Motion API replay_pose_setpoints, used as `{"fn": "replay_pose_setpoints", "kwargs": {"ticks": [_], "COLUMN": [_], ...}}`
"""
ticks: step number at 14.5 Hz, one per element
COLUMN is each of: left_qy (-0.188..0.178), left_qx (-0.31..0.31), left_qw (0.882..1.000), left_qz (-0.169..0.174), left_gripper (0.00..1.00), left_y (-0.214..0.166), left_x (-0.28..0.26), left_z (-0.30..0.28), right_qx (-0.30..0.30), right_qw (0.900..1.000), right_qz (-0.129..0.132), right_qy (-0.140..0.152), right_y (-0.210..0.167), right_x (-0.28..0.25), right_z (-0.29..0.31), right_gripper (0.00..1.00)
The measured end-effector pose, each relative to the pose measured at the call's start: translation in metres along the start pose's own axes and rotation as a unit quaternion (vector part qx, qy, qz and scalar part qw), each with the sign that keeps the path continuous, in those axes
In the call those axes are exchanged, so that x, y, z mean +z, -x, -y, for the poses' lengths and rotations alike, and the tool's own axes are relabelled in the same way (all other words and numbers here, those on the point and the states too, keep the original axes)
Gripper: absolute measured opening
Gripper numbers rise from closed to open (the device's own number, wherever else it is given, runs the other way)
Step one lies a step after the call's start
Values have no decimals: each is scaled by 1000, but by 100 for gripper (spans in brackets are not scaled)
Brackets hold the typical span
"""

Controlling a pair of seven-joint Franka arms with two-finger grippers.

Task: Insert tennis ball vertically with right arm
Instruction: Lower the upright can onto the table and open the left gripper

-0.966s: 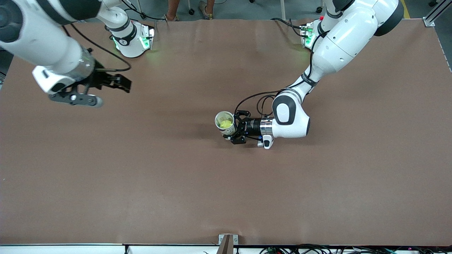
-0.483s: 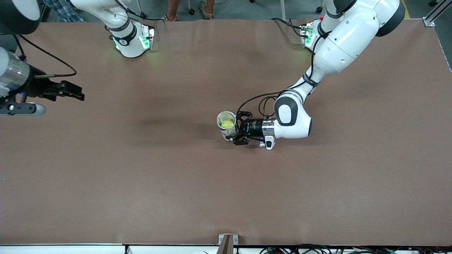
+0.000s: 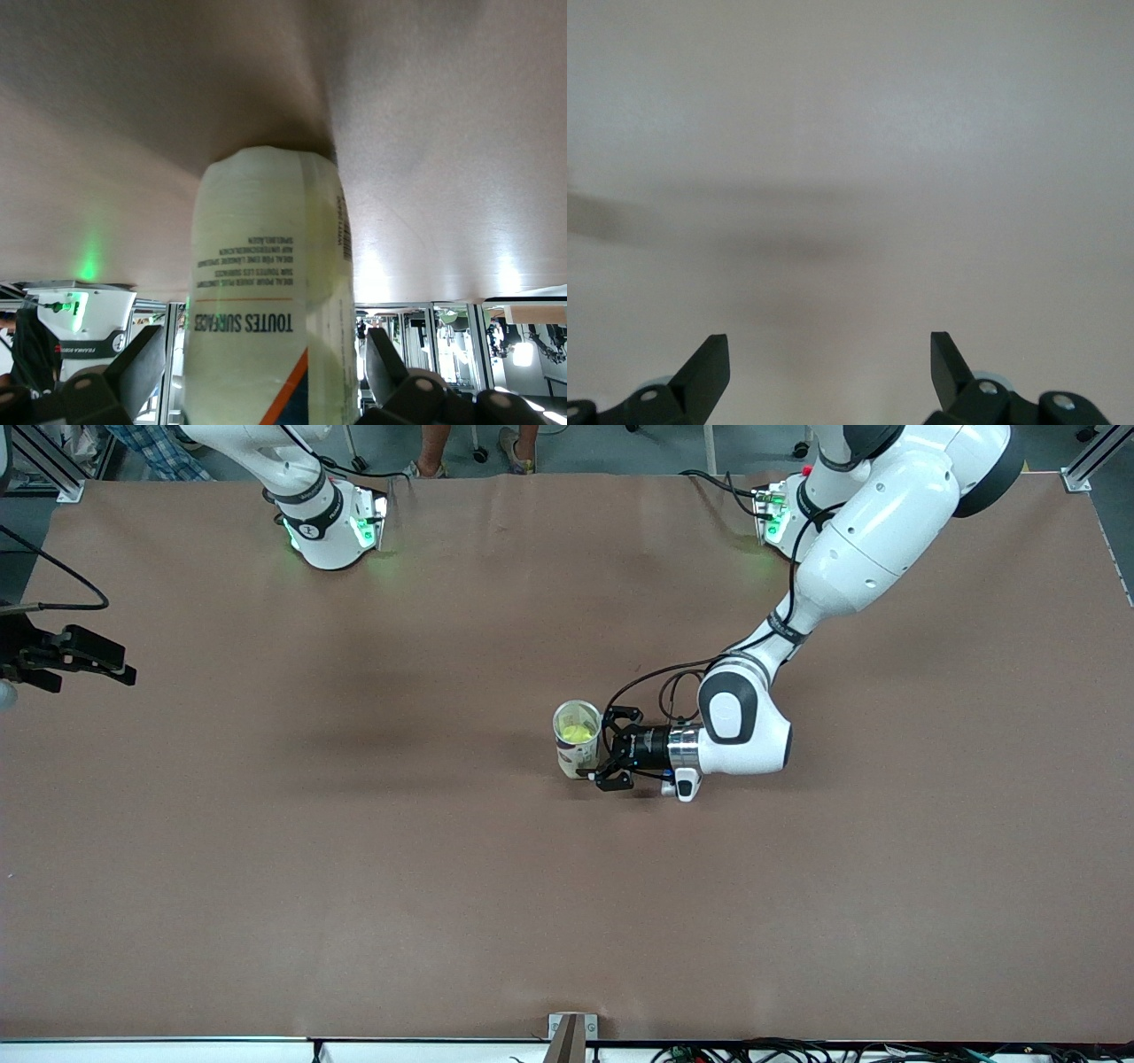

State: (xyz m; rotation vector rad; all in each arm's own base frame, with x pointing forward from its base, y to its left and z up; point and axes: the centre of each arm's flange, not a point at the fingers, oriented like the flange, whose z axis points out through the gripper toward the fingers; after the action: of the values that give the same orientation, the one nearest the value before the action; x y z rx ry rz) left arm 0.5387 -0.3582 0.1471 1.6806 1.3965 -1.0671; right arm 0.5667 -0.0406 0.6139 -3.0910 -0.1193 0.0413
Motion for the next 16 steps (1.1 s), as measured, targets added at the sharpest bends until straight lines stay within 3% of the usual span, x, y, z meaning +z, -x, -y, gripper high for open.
{"fn": "replay_pose_setpoints", "kwargs": {"ticks": [3,9,13,16], "left_qy": [-2,-11,-30,-80], "left_qx": [-4,10,58,137], "left_qw": [1000,1000,997,981], "left_qz": [5,-5,-40,-116], "left_gripper": [100,100,100,100], "left_y": [-6,-18,-19,-14], "left_x": [-8,-36,-76,-110], "left_z": [2,-4,-17,-27], "right_qx": [-3,45,56,59], "right_qw": [999,997,997,997], "right_qz": [-44,-55,-56,-56], "right_qy": [7,6,5,5], "right_y": [-7,-10,-10,-9], "right_x": [-16,-18,-19,-19], "right_z": [4,5,7,5], "right_gripper": [100,100,100,100]}}
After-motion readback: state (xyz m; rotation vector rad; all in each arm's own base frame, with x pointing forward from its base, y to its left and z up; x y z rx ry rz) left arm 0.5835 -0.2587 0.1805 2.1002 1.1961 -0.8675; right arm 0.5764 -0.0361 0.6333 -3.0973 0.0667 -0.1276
